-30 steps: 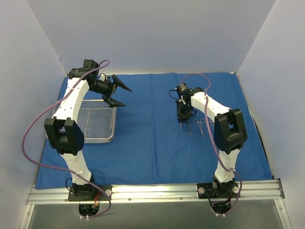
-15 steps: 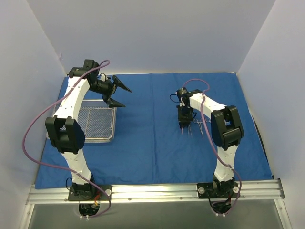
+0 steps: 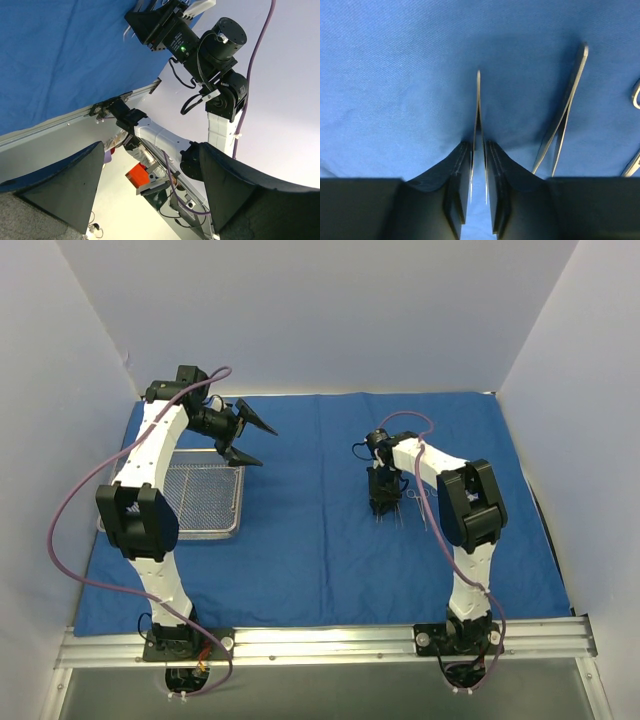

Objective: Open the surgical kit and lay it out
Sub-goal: Place the medical item in the surgical kit.

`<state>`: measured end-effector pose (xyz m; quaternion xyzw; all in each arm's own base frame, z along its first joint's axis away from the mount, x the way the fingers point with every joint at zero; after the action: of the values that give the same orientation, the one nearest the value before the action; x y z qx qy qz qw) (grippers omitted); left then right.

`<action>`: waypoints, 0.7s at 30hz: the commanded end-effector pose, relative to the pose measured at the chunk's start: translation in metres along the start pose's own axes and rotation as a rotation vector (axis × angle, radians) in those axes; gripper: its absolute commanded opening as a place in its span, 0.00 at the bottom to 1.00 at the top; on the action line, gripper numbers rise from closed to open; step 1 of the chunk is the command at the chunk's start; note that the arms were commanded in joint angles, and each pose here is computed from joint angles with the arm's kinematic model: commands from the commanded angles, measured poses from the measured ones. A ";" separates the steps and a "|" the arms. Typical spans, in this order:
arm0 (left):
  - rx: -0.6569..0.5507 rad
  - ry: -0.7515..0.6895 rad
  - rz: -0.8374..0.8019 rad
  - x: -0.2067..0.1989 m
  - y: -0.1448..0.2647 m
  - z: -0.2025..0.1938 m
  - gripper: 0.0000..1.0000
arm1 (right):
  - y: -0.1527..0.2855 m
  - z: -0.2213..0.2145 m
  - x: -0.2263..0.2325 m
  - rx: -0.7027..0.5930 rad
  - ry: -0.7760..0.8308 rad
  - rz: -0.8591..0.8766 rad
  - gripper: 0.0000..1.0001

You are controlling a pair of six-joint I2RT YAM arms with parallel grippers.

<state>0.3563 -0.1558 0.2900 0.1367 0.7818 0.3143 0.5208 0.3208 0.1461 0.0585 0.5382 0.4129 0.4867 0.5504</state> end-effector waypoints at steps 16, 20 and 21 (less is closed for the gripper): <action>0.013 -0.058 -0.023 -0.013 0.011 -0.008 0.85 | 0.021 -0.001 0.002 -0.016 -0.024 -0.030 0.46; -0.015 -0.075 0.022 -0.007 0.014 -0.011 0.85 | 0.043 0.008 0.002 -0.105 -0.003 -0.058 0.54; -0.018 -0.074 0.034 -0.006 0.015 -0.013 0.85 | 0.048 0.009 -0.001 -0.117 0.004 -0.082 0.57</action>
<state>0.3564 -0.1546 0.2933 0.1471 0.7733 0.3135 0.5311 0.3219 0.1476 0.0651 0.5266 0.4160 0.4776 0.5670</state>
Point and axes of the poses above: each gripper's point midway between its finger pads, its own y axis back along the fingers, its own x axis along the line the jaws close on, z = x × y, the point moved 5 cm from there along y, back along the fingers, and after that the axes turned 9 degrees about -y, right-handed, at the moved point
